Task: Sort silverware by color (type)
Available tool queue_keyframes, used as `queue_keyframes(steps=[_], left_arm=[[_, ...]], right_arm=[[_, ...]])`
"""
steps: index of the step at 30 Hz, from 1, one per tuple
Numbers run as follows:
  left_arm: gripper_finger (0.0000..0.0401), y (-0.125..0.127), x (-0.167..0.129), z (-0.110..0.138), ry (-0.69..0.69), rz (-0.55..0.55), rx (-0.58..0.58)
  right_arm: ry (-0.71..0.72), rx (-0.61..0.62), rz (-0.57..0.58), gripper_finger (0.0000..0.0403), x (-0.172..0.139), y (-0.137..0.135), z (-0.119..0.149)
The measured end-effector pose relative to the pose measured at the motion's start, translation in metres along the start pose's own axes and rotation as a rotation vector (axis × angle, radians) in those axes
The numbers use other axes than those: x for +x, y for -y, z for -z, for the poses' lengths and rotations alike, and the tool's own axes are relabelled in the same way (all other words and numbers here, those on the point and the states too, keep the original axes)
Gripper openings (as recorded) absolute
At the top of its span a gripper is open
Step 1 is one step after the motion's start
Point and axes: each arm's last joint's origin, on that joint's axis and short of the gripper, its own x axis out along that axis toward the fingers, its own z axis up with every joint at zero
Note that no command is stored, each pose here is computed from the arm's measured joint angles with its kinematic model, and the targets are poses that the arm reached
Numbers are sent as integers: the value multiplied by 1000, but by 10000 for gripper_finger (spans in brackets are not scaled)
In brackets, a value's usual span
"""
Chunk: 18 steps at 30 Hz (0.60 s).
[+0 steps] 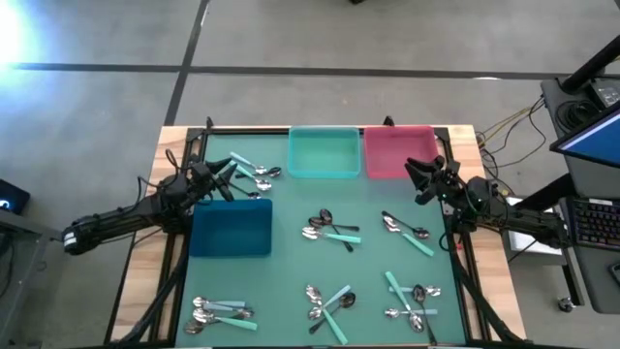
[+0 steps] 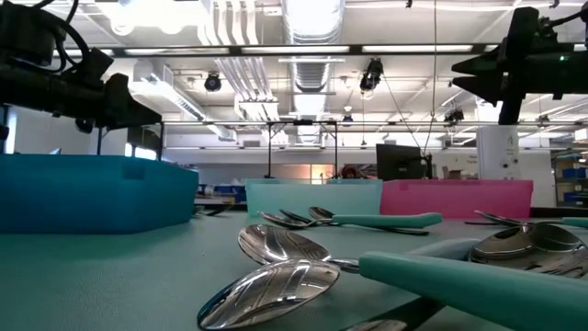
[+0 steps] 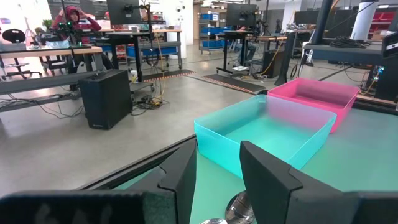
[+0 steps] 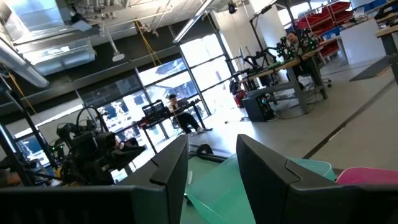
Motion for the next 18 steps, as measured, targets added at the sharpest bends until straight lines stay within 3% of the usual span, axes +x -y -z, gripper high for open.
queue_keyframes(steps=[18], left_arm=[[109,0,0,0,0,0,1]], right_arm=[[-43,4,4,128,1,1,4]])
